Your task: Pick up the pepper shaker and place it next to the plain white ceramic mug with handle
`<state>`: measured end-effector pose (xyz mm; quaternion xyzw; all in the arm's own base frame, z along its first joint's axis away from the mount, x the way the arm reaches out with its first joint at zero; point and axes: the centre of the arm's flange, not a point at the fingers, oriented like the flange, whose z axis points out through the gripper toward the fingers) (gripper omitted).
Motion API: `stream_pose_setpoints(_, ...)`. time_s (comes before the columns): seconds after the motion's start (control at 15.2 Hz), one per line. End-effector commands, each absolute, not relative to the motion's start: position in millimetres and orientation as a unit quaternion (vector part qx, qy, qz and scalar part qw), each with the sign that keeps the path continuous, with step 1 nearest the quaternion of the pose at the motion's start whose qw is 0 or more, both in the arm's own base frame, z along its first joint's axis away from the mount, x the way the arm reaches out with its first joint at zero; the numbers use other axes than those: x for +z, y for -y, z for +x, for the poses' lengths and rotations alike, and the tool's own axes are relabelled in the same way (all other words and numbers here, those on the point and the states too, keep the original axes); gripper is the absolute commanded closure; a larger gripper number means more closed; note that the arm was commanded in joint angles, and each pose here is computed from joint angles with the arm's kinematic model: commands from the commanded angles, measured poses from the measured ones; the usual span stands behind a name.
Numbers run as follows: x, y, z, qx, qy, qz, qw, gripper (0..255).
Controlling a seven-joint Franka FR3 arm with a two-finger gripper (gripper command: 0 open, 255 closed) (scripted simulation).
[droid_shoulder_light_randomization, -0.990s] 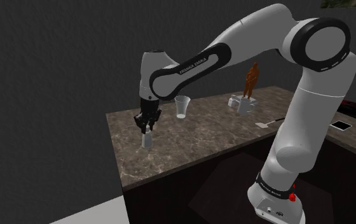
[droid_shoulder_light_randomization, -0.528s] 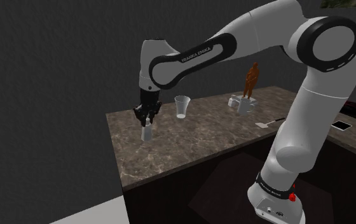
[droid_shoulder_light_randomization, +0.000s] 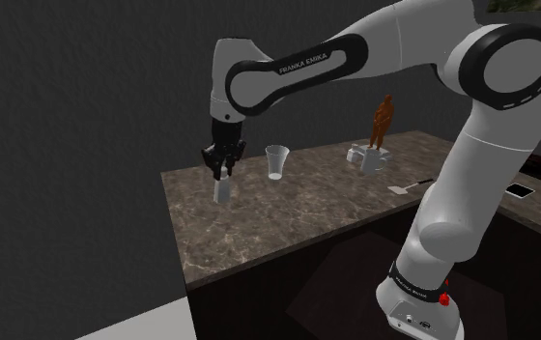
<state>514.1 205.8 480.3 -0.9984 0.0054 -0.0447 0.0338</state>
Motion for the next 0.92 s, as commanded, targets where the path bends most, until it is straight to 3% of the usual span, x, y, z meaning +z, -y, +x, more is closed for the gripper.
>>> stream_pose_setpoints(0.0, 491.4, -205.8, 514.0, -0.045, -0.005, -0.998, 0.034, 255)
stream_pose_setpoints(0.86, 545.2, -180.8, 505.6, -0.045, -0.005, -0.998, 0.034, 255)
